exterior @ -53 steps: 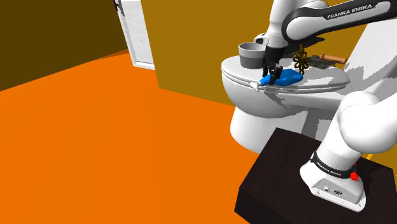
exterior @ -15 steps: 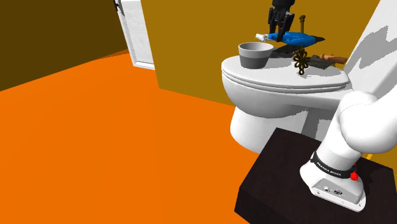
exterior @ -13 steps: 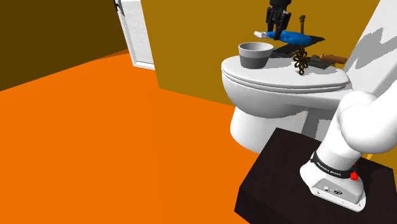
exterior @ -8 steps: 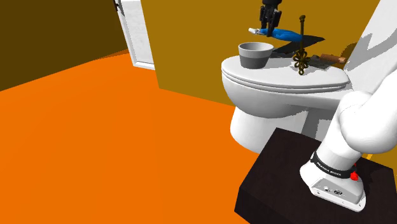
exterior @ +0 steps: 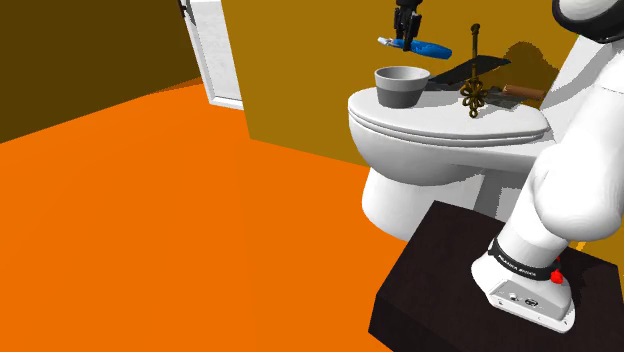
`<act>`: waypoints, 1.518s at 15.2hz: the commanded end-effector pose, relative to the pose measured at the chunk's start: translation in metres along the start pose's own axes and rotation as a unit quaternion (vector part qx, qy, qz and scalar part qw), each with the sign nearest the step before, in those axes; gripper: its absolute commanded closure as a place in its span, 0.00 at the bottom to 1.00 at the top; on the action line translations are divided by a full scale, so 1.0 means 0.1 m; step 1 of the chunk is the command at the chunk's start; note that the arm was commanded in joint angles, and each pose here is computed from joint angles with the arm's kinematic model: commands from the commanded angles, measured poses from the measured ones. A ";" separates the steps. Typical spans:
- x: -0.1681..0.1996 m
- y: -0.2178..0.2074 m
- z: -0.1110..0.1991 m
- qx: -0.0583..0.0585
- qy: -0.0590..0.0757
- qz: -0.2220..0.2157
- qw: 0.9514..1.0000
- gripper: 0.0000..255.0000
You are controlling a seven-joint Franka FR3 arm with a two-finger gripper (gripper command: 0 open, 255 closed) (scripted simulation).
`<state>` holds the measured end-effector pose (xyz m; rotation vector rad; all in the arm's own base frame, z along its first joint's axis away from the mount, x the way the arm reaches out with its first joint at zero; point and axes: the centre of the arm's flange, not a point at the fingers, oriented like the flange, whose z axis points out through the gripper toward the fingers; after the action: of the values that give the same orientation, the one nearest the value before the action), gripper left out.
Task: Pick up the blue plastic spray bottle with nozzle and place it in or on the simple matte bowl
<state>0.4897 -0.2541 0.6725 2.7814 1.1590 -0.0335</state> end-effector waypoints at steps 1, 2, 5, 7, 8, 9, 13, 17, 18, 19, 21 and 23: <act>-0.01 0.28 0.03 -0.001 -0.001 -0.001 1.000 1.00; -0.01 0.28 0.08 -0.001 -0.001 -0.001 1.000 1.00; 0.00 0.26 0.24 -0.001 -0.001 -0.001 1.000 1.00; 0.01 0.25 0.35 -0.001 -0.001 -0.001 1.000 1.00; 0.02 0.24 0.40 -0.001 -0.001 -0.001 1.000 1.00; 0.02 0.24 0.45 -0.001 -0.001 -0.001 1.000 1.00; 0.03 0.21 0.66 -0.001 -0.001 -0.001 1.000 1.00; 0.04 0.20 0.74 -0.001 -0.001 -0.001 1.000 1.00; 0.04 0.20 0.74 -0.001 -0.001 -0.001 1.000 1.00; 0.04 0.20 0.74 -0.001 -0.001 -0.001 1.000 1.00; 0.04 0.20 0.74 -0.001 -0.001 -0.001 1.000 1.00; 0.04 0.20 0.74 -0.001 -0.001 -0.001 1.000 0.00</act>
<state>0.5091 -0.2750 0.6008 2.7782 1.1617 -0.0343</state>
